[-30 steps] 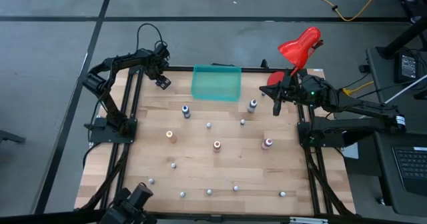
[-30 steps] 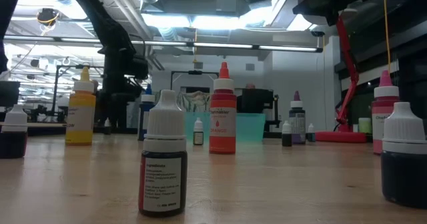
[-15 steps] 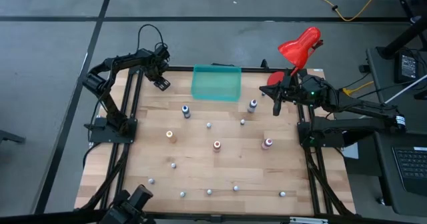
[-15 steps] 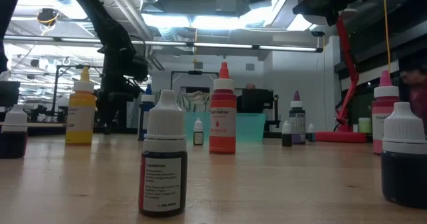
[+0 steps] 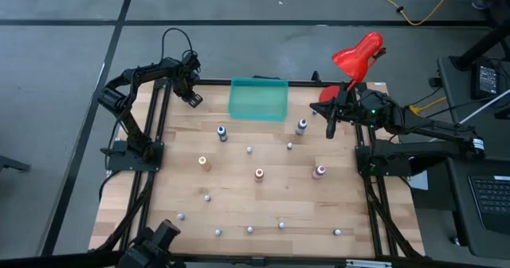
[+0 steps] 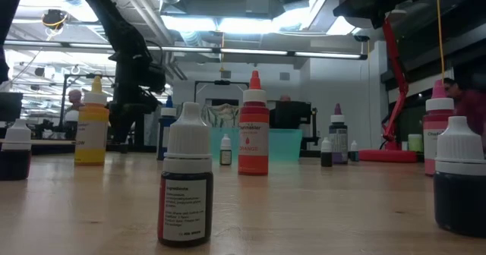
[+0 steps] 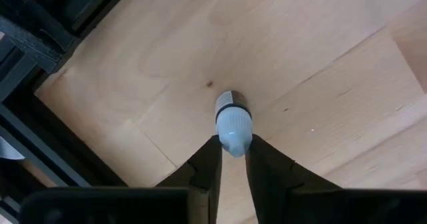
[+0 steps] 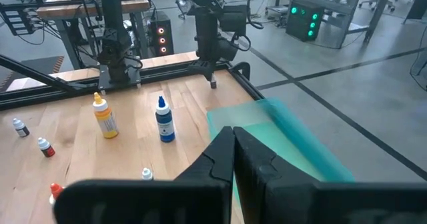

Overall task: Pick & Place food coloring
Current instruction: Put the top left black food coloring bottle into the bin

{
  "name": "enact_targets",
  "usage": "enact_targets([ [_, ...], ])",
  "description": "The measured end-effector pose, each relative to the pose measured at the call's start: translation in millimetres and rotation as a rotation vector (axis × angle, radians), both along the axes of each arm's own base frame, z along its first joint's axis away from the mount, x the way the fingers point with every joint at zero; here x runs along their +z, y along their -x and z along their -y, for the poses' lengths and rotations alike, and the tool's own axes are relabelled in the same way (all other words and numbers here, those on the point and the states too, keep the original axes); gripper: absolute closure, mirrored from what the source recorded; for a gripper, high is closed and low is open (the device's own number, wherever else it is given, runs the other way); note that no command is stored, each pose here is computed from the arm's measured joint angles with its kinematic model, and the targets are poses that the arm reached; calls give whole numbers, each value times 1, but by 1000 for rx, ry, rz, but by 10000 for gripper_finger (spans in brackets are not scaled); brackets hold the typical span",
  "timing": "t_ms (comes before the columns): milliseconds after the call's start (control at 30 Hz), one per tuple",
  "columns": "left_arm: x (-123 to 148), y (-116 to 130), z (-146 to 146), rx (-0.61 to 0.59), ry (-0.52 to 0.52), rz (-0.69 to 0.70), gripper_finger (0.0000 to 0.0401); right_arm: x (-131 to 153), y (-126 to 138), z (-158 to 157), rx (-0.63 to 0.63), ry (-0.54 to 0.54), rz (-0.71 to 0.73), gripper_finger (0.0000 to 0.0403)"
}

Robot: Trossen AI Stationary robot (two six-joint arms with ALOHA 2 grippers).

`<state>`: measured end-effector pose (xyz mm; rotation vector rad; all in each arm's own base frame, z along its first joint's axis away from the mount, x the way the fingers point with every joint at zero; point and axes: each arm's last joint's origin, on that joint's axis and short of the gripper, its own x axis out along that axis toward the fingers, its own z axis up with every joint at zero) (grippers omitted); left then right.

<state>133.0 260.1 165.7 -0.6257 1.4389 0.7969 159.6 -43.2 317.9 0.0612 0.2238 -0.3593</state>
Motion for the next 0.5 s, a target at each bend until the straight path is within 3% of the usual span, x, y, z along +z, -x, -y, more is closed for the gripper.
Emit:
enact_targets([
  [500, 0, -10, 0, -29, -44, 9, 221, 0, 0, 0, 7, -2, 1, 391],
])
